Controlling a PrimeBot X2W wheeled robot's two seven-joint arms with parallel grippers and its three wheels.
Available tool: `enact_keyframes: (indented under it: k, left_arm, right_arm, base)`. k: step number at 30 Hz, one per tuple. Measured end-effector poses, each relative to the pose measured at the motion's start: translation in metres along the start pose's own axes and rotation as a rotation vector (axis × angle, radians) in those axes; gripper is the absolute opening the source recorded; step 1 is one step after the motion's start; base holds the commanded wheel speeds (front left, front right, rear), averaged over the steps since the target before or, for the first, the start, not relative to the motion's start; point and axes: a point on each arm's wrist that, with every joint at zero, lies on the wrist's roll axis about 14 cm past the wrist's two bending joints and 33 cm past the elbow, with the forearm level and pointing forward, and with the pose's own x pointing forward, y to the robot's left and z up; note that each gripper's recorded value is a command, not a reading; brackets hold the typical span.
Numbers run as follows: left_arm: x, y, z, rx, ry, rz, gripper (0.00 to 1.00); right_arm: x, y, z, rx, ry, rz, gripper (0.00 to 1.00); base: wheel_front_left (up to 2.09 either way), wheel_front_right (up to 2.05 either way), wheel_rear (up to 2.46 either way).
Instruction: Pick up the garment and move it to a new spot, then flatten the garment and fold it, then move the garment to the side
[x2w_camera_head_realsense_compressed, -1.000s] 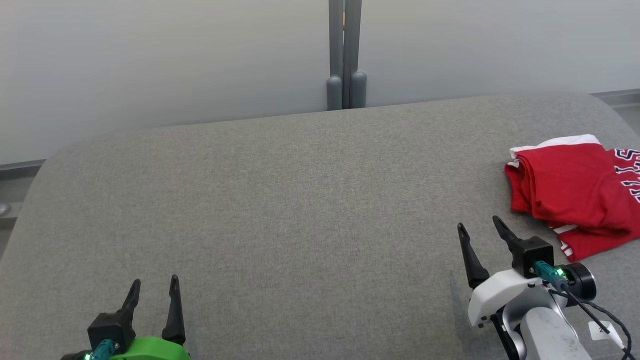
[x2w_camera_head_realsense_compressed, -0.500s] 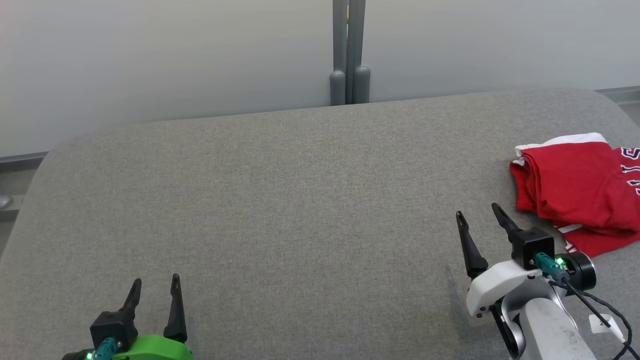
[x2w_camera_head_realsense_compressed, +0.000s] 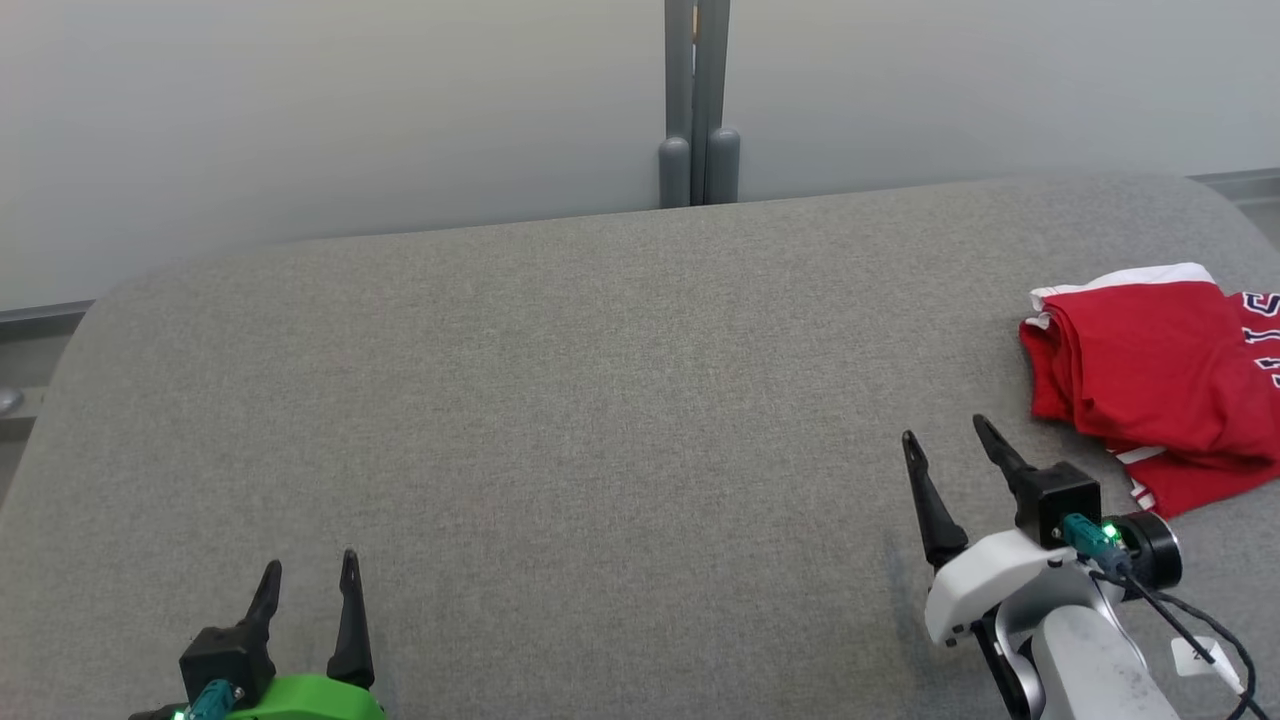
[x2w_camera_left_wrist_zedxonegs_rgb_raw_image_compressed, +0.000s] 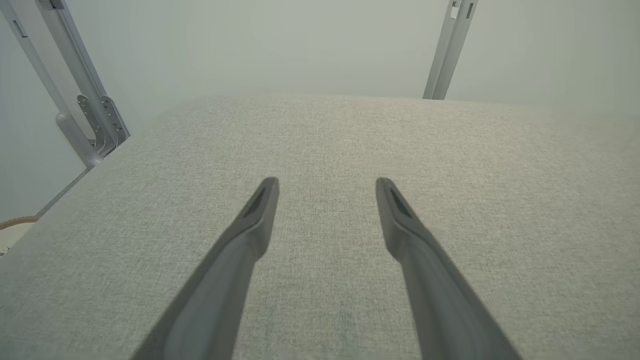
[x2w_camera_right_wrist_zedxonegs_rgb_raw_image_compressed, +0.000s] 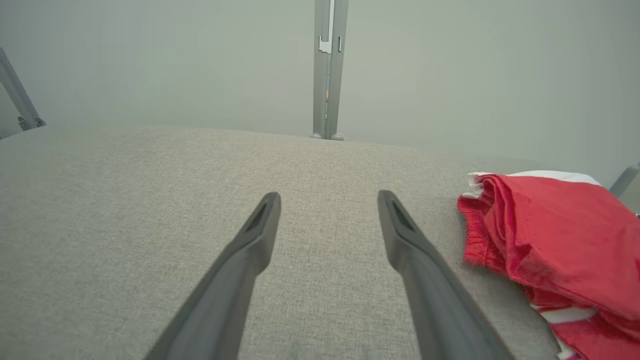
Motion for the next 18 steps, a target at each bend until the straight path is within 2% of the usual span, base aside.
enact_keyframes:
  k: [4,18]
  left_arm:
    - [-0.003,0.001,-0.007,-0.004,0.022,0.004,1.0]
    - [-0.004,0.002,-0.008,-0.005,0.024,0.009,1.0]
  right_arm:
    - [-0.006,0.003,-0.013,0.009,0.037,0.002,1.0]
    - [-0.004,0.006,-0.015,0.011,0.042,0.013,1.0]
  base:
    - [0.0,0.0,0.0]
    - [0.0,0.0,0.0]
